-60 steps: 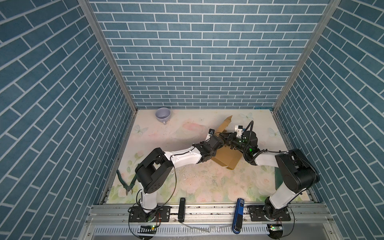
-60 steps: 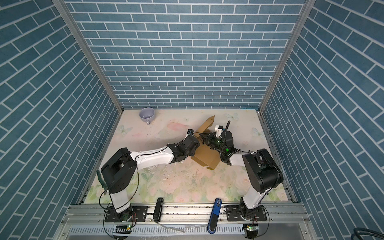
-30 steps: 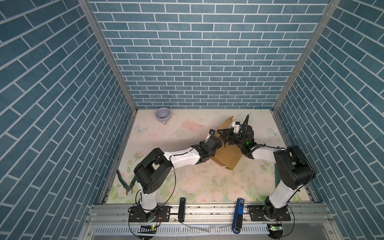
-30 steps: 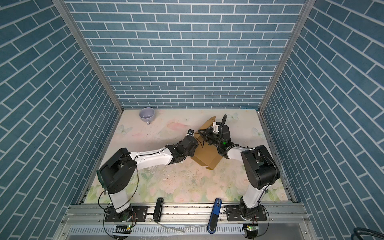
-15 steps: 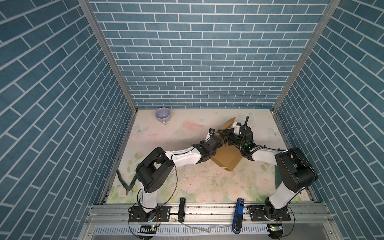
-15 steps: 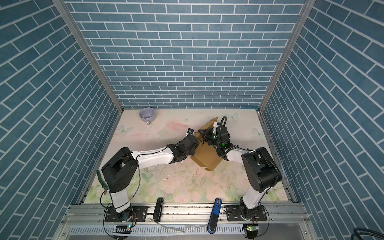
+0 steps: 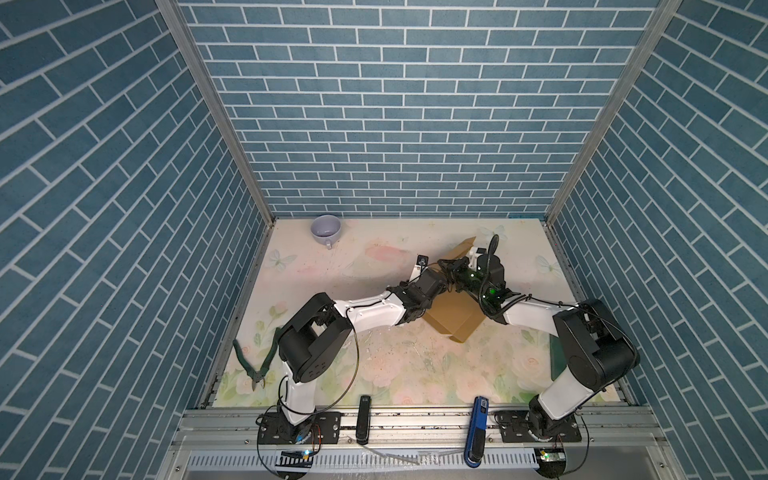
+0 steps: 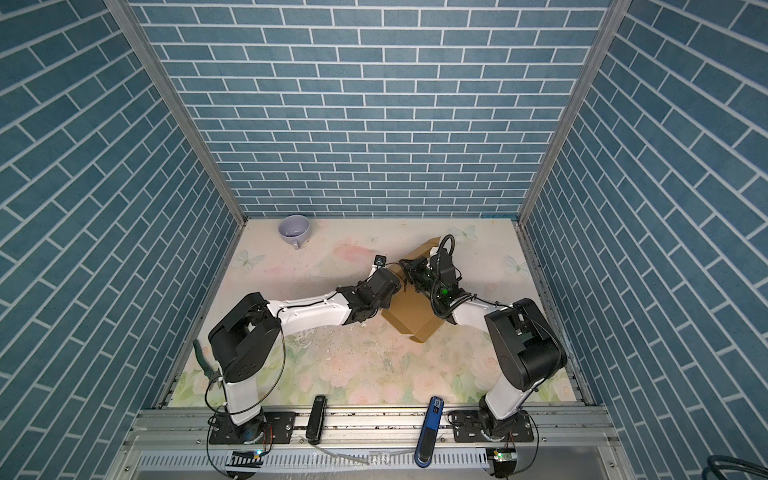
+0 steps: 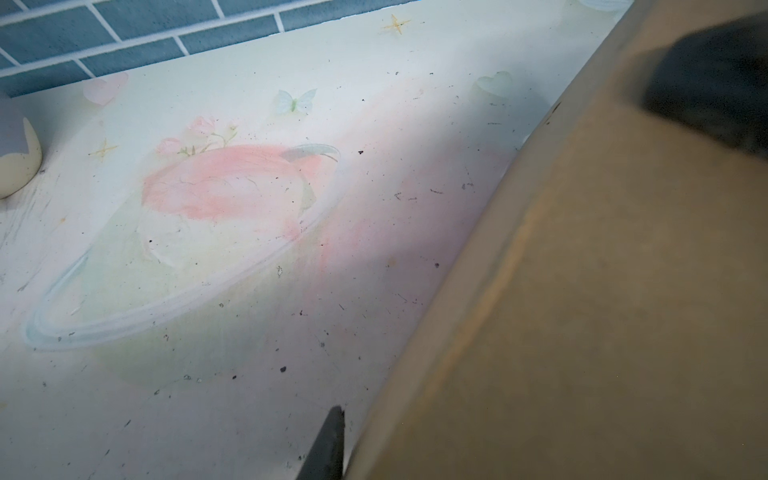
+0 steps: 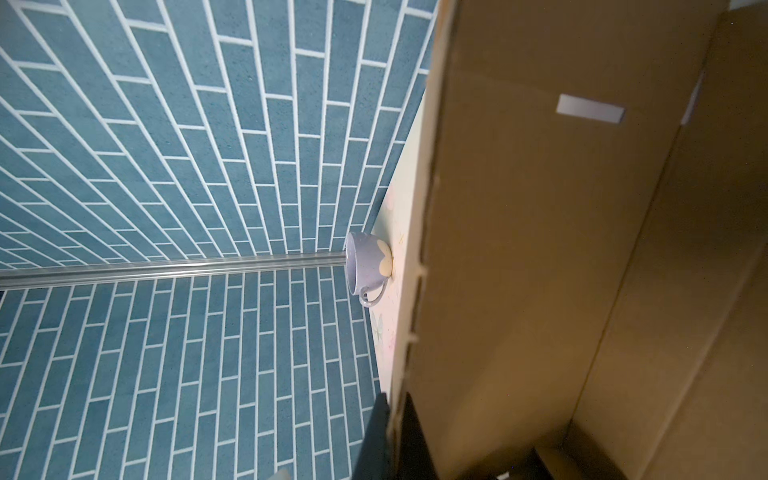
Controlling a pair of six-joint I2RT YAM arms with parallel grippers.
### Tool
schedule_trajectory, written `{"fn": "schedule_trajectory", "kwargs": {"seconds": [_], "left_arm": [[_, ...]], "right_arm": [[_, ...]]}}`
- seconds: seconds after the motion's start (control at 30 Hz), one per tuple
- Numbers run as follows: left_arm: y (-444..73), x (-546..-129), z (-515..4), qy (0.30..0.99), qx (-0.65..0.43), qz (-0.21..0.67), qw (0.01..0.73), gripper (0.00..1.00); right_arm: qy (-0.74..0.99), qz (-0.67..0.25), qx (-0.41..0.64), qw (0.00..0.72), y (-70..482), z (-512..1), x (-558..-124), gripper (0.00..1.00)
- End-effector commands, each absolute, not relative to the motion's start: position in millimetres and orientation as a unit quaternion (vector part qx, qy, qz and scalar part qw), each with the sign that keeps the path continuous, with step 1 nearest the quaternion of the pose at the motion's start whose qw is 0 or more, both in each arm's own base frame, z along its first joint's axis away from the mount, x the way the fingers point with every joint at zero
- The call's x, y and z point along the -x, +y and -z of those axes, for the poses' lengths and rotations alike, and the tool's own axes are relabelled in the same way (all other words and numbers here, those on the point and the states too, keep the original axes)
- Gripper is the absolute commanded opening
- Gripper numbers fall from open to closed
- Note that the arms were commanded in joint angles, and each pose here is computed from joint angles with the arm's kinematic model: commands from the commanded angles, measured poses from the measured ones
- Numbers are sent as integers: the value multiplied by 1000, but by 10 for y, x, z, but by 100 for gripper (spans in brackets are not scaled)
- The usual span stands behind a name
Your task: Fold the paper box
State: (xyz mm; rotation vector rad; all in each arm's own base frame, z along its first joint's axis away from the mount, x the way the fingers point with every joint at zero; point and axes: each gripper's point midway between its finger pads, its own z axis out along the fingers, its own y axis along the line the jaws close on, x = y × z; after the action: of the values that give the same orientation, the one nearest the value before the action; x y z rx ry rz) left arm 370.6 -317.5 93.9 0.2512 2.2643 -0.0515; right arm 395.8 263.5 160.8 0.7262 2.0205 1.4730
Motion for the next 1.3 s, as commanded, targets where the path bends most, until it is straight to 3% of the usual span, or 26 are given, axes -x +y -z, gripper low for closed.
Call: {"fn": "schedule_trajectory", "kwargs": {"seconds": [0.0,0.1,0.33,0.77,1.0,1.27], "left_arm": [[-3148,-3770,-930,903,-97,9,417,25],[-3136,-3781,-951,904,-98,11,416,25],[-3129,-3687,-817,909,-92,35,405,36],[-3145,-3558,-737,906,-88,80,405,37],[-3130,-3507,-729,902,-89,93,412,42],[-3154,-3513,-756,891,-100,105,429,40]], "right_arm": [[757,-535,-274,254,2670,-1545,-3838,0],[755,-534,-280,257,2673,-1553,-3831,0],[755,-528,-287,263,2662,-1560,-3829,0],[758,-523,-290,262,2646,-1561,-3816,0],[755,-523,-295,263,2632,-1567,-3817,0],[752,-526,-302,258,2637,-1536,-3826,0]]}}
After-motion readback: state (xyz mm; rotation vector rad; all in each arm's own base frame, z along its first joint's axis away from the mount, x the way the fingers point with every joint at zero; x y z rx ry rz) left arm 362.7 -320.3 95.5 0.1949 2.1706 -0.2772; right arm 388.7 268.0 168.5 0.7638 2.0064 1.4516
